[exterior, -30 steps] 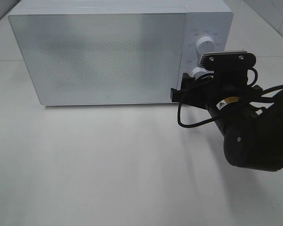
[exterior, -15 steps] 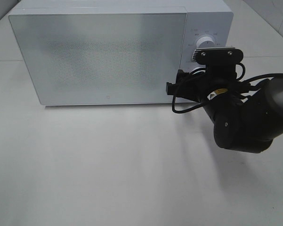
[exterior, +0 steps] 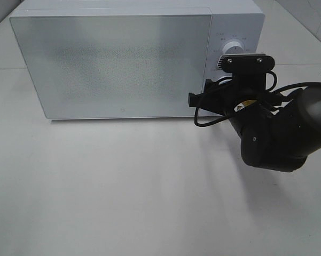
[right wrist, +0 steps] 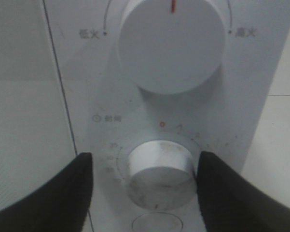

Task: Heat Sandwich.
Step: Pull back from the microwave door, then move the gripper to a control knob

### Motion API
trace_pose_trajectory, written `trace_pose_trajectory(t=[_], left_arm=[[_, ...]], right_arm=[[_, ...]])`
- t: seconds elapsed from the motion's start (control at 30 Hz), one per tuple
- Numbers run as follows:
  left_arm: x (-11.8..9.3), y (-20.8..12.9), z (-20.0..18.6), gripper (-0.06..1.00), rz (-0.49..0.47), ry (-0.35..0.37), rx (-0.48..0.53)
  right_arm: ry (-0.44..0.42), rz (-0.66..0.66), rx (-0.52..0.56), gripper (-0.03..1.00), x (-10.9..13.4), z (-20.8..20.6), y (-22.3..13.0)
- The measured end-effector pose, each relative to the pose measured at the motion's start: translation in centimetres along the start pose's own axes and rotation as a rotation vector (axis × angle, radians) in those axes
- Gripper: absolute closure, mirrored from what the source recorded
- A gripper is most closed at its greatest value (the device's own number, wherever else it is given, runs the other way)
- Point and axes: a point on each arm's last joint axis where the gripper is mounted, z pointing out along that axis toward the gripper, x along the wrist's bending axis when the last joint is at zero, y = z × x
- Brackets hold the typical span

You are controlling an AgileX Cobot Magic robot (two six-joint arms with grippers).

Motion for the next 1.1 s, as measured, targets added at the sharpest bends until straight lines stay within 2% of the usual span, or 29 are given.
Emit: trace_pose_trajectory(t=[0.1, 0.8, 1.1], left_arm=[[0.0, 0.0, 0.0, -0.05, 0.0, 0.0, 0.0], [0.01, 0.0, 0.0, -0.05, 0.001, 0.001, 0.0], [0.01, 0.0, 0.0, -0.05, 0.001, 0.001, 0.0]], right_arm=[[-0.021, 0.007, 0.001, 0.54, -0.31, 0.07, 0.01], [-0.021, -0.017, 0.001, 0.54, -0.31, 0.07, 0.01], [-0.028, 0.099, -0.002, 0.54, -0.37, 0.07, 0.02]])
